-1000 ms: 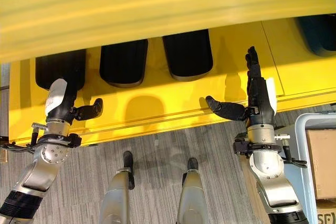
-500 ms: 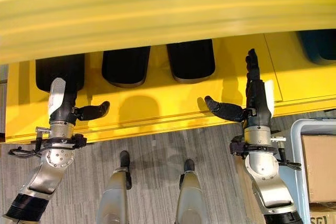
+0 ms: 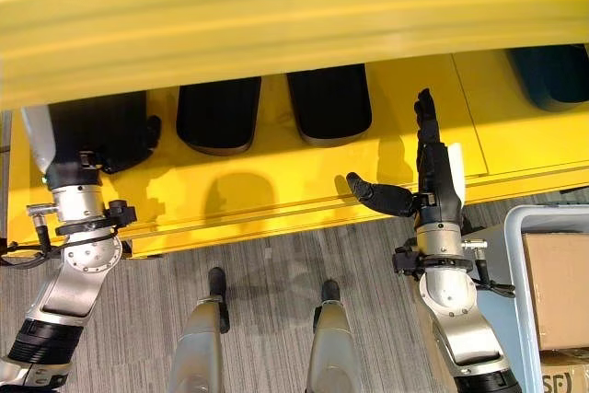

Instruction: Move parts from the plastic box to the shelf.

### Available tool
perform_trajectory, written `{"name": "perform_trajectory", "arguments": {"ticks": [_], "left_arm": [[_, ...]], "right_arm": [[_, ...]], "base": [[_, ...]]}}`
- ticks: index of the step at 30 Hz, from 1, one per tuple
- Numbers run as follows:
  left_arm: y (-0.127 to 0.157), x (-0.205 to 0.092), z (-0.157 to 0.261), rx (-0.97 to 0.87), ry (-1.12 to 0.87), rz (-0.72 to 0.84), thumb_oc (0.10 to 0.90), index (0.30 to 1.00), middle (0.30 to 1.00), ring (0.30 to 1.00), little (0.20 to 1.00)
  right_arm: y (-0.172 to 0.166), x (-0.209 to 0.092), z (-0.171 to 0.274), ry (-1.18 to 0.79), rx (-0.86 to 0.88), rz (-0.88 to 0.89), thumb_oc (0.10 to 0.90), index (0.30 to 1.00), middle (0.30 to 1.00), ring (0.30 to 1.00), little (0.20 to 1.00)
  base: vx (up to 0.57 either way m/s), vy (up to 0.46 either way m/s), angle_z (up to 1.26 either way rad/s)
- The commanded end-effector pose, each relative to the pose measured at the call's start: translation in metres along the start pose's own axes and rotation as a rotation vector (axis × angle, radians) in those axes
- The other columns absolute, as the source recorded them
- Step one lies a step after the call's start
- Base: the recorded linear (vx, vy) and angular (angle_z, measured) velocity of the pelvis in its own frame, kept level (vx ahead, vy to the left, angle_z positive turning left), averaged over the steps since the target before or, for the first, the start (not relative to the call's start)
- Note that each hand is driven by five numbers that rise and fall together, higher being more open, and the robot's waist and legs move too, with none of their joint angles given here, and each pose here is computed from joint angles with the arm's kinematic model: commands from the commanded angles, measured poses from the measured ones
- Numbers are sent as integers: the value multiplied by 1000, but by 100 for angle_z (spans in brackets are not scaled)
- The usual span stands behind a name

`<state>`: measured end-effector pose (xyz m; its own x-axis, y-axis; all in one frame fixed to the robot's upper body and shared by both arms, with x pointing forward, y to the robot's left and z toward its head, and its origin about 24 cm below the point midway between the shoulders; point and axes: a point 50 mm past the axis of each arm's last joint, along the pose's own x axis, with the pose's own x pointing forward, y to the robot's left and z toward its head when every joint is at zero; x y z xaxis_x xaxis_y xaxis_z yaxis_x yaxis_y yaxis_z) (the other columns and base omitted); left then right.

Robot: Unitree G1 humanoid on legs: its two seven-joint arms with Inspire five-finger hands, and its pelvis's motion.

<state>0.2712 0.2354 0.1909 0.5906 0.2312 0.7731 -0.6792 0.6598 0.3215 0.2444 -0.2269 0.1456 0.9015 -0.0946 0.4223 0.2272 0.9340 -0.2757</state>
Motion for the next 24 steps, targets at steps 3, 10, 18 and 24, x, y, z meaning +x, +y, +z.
{"name": "perform_trajectory", "arguments": {"ticks": [3, 10, 18, 24], "left_arm": [[18, 18, 36, -100, -234, 143, 900, 1000, 1000, 1000, 1000], [13, 2, 40, -248, -203, 14, 900, 1000, 1000, 1000, 1000], [28, -48, 36, -417, -189, -223, 900, 1000, 1000, 1000, 1000], [47, -84, 18, -538, -7, -306, 900, 1000, 1000, 1000, 1000]], "right_arm": [[-5, 15, 42, -250, 16, -41, 900, 1000, 1000, 1000, 1000], [-5, 7, 42, -248, 50, -77, 900, 1000, 1000, 1000, 1000], [-29, -20, 12, -76, 94, -300, 900, 1000, 1000, 1000, 1000], [-46, -54, -20, 119, 92, -413, 900, 1000, 1000, 1000, 1000]], "base": [[0, 0, 0], [6, -11, 0], [89, -23, -1], [135, -18, 2]]}}
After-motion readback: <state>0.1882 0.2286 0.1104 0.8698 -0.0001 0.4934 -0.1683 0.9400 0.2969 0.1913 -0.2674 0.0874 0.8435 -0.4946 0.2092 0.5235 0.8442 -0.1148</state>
